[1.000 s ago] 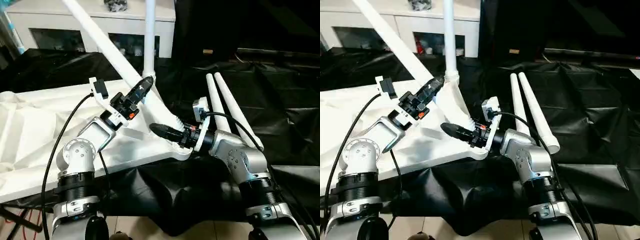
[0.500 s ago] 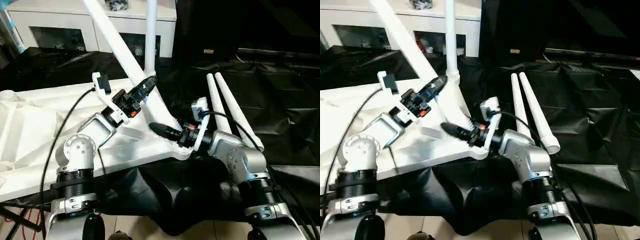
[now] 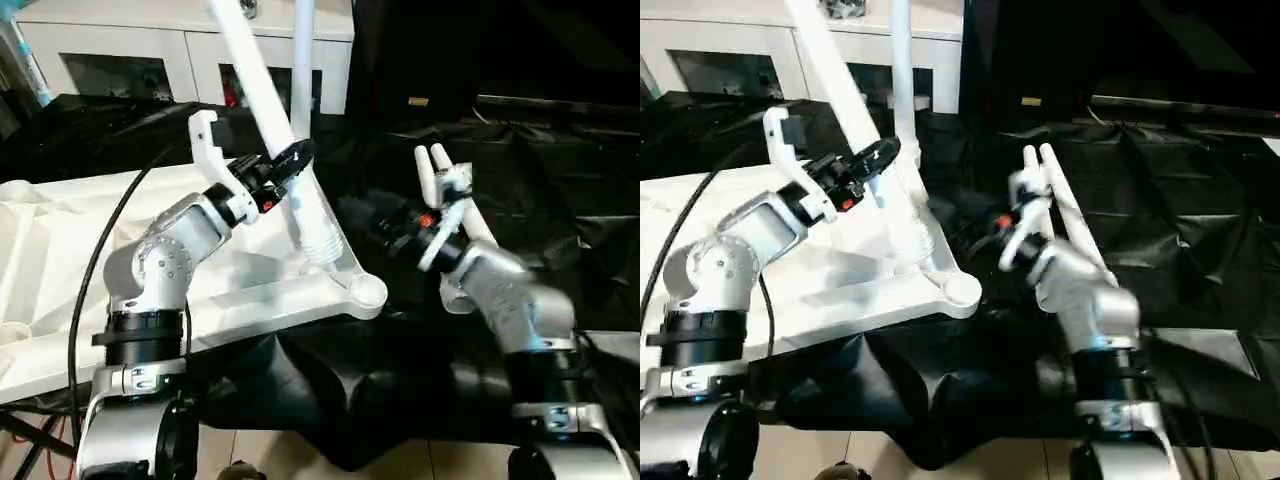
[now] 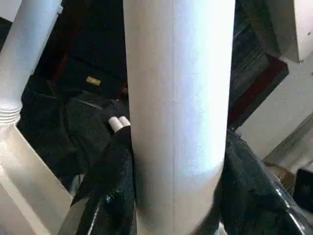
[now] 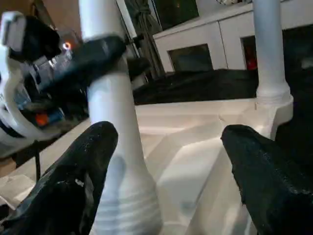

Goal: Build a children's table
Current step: Insert table leg to table base

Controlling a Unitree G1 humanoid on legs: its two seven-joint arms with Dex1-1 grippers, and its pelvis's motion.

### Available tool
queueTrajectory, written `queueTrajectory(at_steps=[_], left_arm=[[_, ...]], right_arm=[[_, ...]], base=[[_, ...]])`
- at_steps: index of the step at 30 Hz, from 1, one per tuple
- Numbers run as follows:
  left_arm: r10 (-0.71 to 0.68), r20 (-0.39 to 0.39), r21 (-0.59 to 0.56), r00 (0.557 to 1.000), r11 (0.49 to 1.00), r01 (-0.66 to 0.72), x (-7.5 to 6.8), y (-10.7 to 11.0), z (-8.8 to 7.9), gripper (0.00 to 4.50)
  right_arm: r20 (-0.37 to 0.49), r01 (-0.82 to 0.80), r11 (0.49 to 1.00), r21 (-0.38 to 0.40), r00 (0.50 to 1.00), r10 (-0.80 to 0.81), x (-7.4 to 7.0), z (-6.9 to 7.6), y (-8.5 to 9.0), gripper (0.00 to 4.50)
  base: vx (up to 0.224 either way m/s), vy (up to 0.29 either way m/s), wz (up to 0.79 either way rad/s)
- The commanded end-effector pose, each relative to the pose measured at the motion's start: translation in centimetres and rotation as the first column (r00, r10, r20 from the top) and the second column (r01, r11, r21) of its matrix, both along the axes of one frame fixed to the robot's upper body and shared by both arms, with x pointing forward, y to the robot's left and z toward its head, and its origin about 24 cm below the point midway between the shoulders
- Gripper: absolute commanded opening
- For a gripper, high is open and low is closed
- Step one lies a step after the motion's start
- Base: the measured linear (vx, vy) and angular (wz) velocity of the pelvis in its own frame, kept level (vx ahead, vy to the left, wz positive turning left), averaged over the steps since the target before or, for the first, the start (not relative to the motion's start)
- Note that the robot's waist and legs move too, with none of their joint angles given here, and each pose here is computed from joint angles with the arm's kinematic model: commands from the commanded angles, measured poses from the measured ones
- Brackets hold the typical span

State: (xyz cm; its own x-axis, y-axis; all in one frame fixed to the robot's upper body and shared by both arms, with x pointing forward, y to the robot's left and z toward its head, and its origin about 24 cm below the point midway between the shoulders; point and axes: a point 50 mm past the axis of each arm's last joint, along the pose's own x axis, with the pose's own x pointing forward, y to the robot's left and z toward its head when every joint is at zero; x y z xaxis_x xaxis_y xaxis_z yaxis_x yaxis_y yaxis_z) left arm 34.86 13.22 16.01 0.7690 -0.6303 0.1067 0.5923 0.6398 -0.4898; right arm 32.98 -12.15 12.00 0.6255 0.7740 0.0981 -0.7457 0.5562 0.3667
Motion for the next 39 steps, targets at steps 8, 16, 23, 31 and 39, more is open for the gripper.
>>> queueTrajectory(at_steps=[8,16,23,31,39], left_arm=[[-0.054,0.067,0.109,0.996,0.993,0.047,-0.2,-1.3,1.7,1.95],[-0.306,0.134,0.18,0.943,0.943,0.28,-1.9,-3.1,2.2,1.94],[-0.509,0.154,0.218,0.847,0.854,0.473,-3.8,-3.8,2.4,1.93],[-0.576,0.163,0.223,0.801,0.812,0.539,-4.3,-4.1,2.4,1.93],[-0.597,0.186,0.209,0.78,0.8,0.563,-4.7,-4.3,2.6,1.93]], right_arm=[[0.03,-0.121,0.989,-0.088,0.992,0.124,-0.2,1.3,0.3,3.87],[-0.018,-0.316,0.914,-0.256,0.947,0.322,-0.8,0.4,1.6,3.87],[-0.047,-0.452,0.849,-0.274,0.888,0.458,-1.4,0.5,2.0,3.87],[-0.09,-0.577,0.778,-0.248,0.814,0.575,-1.9,1.0,1.7,3.87],[-0.122,-0.61,0.763,-0.215,0.792,0.599,-2.0,0.8,1.7,3.14]], base=[[0.0,0.0,0.0],[0.0,0.0,0.0],[0.0,0.0,0.0],[0.0,0.0,0.0],[0.0,0.0,0.0]])
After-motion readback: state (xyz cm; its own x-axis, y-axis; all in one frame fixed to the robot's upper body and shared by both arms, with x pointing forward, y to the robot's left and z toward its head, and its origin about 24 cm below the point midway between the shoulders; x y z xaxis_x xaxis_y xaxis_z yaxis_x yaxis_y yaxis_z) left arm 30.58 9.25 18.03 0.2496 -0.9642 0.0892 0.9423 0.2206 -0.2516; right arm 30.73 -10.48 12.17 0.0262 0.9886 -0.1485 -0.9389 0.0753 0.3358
